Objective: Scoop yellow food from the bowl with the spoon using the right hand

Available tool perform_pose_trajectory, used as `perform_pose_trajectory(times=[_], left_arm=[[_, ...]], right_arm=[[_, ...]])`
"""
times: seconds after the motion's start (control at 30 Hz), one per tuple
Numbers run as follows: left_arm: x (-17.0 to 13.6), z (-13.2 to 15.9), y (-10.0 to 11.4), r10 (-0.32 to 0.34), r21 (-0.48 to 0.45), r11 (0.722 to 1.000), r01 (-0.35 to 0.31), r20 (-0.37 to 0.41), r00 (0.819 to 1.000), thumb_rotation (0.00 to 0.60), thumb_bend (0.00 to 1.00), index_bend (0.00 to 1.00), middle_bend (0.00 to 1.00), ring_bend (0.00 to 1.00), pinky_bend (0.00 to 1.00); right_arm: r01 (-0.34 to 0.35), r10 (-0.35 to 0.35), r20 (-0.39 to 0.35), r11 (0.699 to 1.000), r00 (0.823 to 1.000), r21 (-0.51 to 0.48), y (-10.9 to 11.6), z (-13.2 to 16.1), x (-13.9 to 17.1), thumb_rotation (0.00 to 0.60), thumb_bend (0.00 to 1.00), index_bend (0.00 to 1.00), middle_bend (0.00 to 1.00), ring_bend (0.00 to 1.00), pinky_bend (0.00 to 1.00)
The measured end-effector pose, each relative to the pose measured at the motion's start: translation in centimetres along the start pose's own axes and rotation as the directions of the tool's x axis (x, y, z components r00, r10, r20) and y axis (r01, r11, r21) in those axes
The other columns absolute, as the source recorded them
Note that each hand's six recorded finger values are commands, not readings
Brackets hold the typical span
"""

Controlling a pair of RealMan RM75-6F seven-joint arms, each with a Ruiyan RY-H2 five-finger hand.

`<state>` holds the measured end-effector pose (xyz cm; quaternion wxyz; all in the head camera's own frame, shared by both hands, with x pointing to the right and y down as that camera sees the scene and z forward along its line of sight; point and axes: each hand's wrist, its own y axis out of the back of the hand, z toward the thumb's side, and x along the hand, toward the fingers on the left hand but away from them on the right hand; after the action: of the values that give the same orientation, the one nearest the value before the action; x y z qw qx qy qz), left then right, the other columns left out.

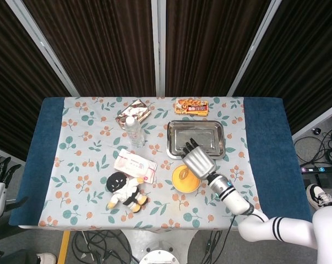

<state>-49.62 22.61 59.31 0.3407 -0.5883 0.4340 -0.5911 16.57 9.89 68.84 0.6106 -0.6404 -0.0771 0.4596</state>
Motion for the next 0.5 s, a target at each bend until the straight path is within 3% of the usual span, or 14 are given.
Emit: perform_pose_trajectory(times=[0.2, 0.5], left_arm=[[-0.2, 0.2, 0.1, 0.002, 0.0, 1.0, -0.002, 0.003, 1.0, 0.6, 0.0, 0.22, 0.11, 0.09, 0.12], [-0.5, 0.1, 0.1, -0.001, -0.001, 1.0, 0.001, -0.005, 1.0, 0.6, 0.0, 0.22, 0.11, 0.09, 0.12]], right_arm=[[0.049, -0.032, -0.078, 0.974, 0.996, 0.221, 1.1, -0.1, 0.2, 0.6, 0.39, 0.66, 0.36, 0.22, 0.16], [0.07, 0.009, -0.166, 0.884, 0.986, 0.461, -0.4, 0.5, 0.6, 0.6, 0.4, 0.67, 0.36, 0.22, 0.12]])
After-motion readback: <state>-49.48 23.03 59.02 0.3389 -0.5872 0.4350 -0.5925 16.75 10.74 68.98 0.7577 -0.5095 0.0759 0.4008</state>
